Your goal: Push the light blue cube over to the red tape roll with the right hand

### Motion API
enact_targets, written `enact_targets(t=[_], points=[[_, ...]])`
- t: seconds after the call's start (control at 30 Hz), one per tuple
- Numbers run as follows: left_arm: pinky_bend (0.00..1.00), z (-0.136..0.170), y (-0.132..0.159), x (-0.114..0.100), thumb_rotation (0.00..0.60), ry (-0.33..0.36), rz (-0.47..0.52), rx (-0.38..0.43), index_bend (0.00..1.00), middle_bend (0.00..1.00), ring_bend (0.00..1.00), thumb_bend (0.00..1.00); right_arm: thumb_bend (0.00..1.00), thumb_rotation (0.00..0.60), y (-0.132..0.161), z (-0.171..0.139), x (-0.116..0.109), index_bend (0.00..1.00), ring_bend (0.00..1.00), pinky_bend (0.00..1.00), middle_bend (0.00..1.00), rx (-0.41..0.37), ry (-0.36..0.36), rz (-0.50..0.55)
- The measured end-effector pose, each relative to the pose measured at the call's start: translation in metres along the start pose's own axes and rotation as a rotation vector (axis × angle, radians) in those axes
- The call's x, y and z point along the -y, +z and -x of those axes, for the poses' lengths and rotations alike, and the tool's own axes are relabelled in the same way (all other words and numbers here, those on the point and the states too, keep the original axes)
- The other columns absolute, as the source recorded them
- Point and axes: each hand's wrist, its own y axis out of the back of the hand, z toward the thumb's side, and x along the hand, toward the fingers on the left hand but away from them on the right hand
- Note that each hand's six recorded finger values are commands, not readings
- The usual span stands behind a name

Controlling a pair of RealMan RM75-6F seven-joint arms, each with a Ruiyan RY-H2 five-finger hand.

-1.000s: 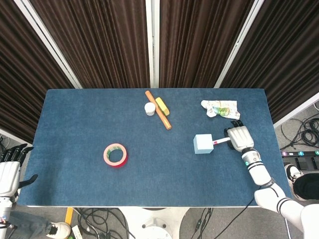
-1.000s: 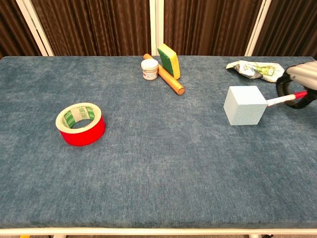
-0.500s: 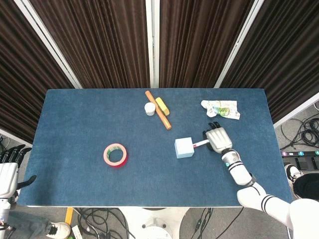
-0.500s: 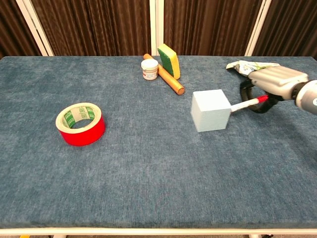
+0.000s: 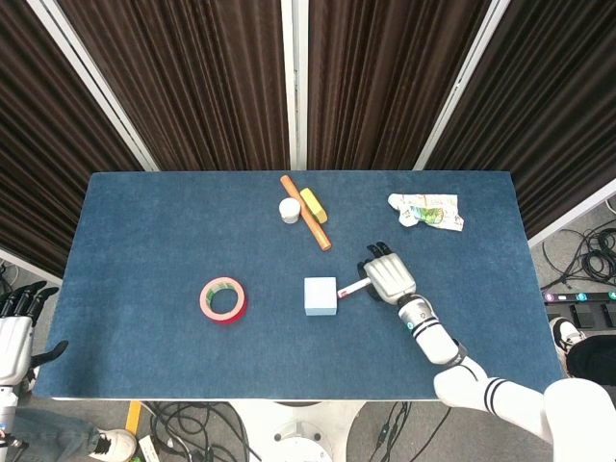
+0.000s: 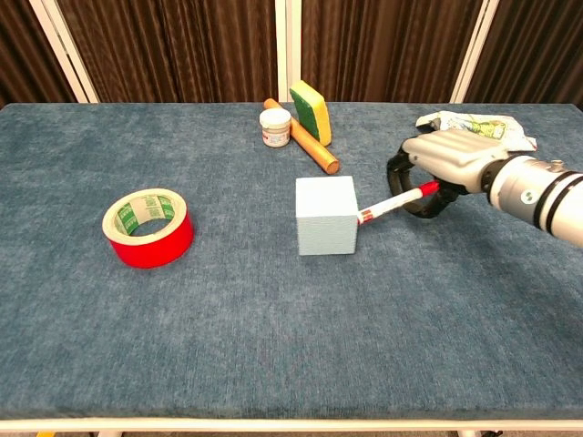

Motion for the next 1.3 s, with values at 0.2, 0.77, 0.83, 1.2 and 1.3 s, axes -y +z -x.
enact_targets(t=[0.2, 0.77, 0.83, 1.2, 1.3], points=[[0.17, 0.001, -0.002, 0.001, 0.600, 0.001, 0.005, -0.004, 0.26, 0.25, 0.16, 0.19, 0.37, 0.600, 0.027, 0.004, -0.004, 0.59, 0.13, 0.11, 0.49, -0.021, -0.004, 0.036], [0.17, -0.001, -0.004, 0.003, 0.600, -0.001, 0.007, -0.002, 0.26, 0.25, 0.16, 0.20, 0.37, 0.600, 0.115, 0.028, -0.008, 0.60, 0.14, 0.10, 0.50, -0.091, -0.009, 0.080], [0.17, 0.000, -0.005, 0.003, 0.600, -0.001, 0.007, -0.003, 0.26, 0.25, 0.16, 0.19, 0.37, 0.600, 0.124, 0.031, -0.009, 0.60, 0.14, 0.09, 0.50, -0.101, -0.009, 0.075], [0.17, -0.001, -0.004, 0.005, 0.600, -0.002, 0.011, 0.002, 0.26, 0.25, 0.16, 0.19, 0.37, 0.600, 0.093, 0.029, -0.010, 0.61, 0.14, 0.09, 0.50, -0.041, -0.001, 0.034], [0.17, -0.001, -0.004, 0.005, 0.600, 0.001, 0.014, 0.003, 0.26, 0.25, 0.16, 0.19, 0.37, 0.600, 0.072, 0.023, -0.010, 0.59, 0.14, 0.09, 0.50, -0.007, 0.000, 0.022]])
